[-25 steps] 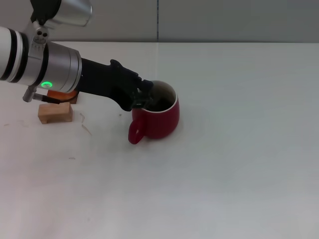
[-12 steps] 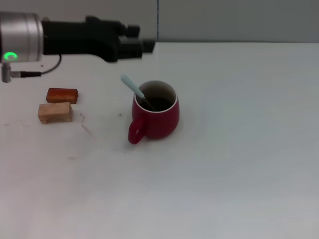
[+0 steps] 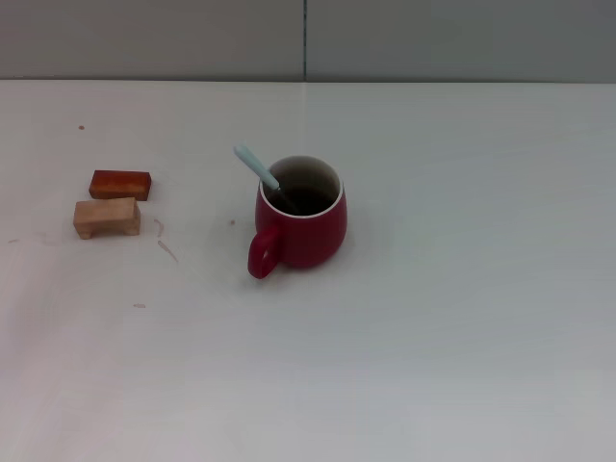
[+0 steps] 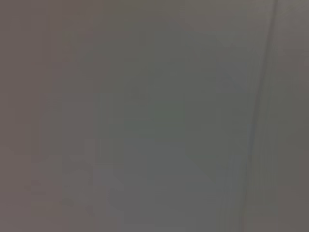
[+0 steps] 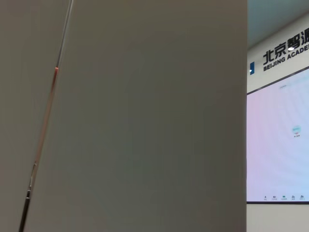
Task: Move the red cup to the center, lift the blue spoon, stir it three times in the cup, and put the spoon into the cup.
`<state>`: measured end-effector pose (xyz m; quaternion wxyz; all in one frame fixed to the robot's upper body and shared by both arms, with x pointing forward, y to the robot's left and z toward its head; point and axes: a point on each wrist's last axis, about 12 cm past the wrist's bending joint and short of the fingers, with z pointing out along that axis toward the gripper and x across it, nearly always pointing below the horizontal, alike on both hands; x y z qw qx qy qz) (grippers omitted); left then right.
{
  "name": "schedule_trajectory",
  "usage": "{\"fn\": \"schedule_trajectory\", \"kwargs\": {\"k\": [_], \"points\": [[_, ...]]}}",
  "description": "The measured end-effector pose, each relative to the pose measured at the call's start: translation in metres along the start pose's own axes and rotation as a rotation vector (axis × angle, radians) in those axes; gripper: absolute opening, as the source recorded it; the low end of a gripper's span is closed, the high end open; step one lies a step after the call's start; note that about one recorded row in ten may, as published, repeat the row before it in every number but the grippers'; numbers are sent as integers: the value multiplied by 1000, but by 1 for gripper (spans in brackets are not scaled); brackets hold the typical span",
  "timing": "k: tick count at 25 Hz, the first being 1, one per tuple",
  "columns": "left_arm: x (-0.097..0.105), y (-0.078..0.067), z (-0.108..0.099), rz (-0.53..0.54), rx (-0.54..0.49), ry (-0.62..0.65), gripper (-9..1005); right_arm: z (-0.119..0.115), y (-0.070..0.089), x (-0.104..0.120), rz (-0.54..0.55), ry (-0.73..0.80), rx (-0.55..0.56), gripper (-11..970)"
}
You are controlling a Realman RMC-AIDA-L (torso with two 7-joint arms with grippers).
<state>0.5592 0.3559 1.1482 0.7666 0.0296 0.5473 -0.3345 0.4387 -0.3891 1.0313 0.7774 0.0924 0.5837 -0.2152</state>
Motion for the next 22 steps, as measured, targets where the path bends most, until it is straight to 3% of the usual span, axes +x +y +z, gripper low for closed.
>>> {"fn": "schedule_trajectory", "kwargs": {"k": [3, 6, 12, 15, 22], "points": [[13, 10, -21, 121, -171, -125, 556, 6, -7, -1, -14, -10, 50, 586], [25, 15, -35, 257, -316, -166, 555, 12, -13, -3, -26, -22, 98, 586], [56, 11, -45, 501, -447, -60, 555, 27, -21, -7, -33, -52, 155, 586], [67, 11, -49, 545, -497, 2, 555, 35, -22, -11, -26, -73, 173, 586], [84, 16, -53, 523, -572, 122, 555, 59, -19, -19, -11, -120, 169, 586]]}}
